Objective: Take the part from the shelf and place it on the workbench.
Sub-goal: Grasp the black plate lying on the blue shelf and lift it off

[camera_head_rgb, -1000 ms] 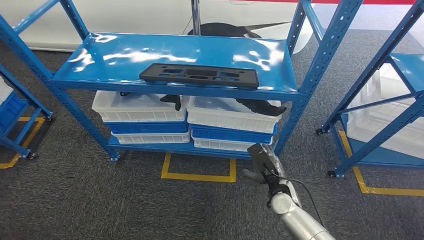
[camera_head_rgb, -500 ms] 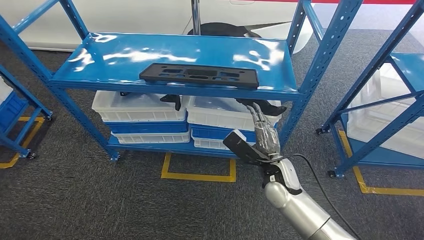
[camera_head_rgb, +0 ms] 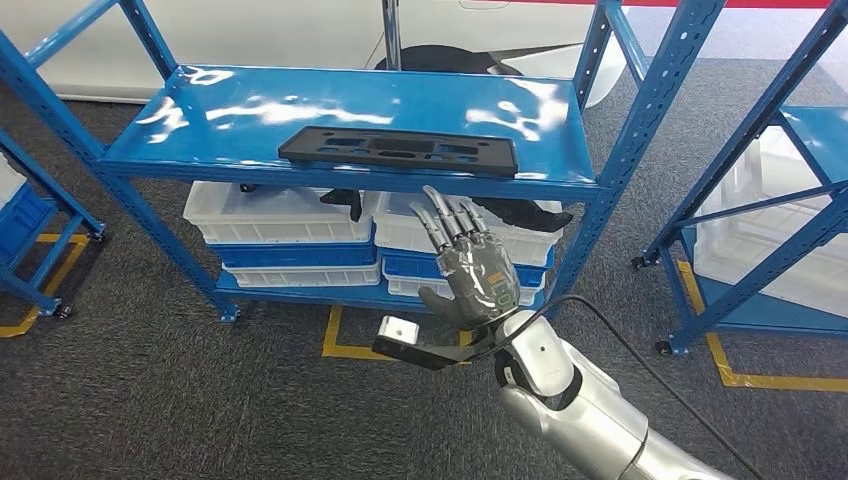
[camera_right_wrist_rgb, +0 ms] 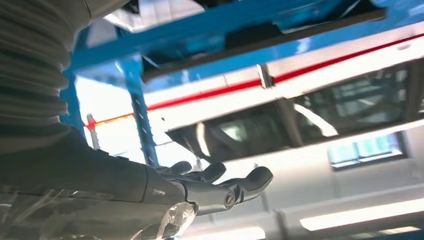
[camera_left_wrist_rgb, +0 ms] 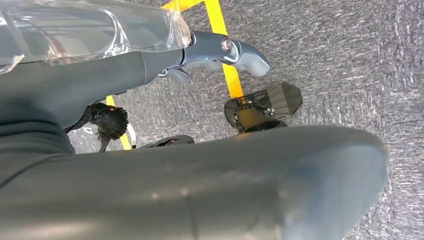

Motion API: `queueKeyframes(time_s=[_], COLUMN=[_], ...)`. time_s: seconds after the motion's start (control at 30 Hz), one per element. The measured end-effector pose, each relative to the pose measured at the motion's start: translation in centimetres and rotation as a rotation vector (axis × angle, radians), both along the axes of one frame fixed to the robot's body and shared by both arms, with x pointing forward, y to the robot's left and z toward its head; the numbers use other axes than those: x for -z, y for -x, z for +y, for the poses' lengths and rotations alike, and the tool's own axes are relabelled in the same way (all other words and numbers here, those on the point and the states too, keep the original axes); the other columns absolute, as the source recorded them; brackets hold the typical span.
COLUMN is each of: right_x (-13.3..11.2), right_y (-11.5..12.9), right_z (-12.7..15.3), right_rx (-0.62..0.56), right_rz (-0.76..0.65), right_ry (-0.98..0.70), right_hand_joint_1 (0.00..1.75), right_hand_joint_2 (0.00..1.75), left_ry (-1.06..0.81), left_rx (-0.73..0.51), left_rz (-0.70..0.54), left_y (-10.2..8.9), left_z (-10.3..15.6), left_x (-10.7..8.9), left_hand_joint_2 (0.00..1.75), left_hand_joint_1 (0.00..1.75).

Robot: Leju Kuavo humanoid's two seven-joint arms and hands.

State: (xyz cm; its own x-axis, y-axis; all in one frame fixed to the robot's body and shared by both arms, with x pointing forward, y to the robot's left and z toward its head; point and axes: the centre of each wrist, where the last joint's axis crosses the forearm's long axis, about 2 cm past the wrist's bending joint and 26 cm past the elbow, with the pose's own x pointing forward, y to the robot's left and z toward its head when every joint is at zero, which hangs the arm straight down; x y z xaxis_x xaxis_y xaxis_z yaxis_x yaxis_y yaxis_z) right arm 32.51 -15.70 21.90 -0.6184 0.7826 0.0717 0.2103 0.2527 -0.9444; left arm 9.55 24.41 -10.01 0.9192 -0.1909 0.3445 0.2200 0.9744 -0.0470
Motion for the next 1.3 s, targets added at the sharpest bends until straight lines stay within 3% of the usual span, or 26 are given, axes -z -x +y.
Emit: queueKeyframes(time_s=[0.27,0.5,1.3], right_x=[-0.2,0.1,-0.9], right_y=[0.9,0.3,-1.9], right_z=[2.6,3.6,3.2], right_rx=[-0.078,-0.042,0.074], right_rz=[-0.073,-0.007,0.103], right_ry=[0.275,0.45,0.389], right_hand_joint_1=[0.0,0.0,0.0], right_hand_joint_2=[1.75,1.75,1.75], left_ry=[0.0,-0.003,-0.031], left_rx=[0.019,0.033,0.047], left_rz=[0.002,0.011,0.054], left_y=[-0.3,-0.4,0.0], left_z=[0.0,-0.1,0.3], left_x=[-0.1,-0.1,0.1], left_hand_joint_2=[0.0,0.0,0.0], left_hand_joint_1=[0.0,0.0,0.0])
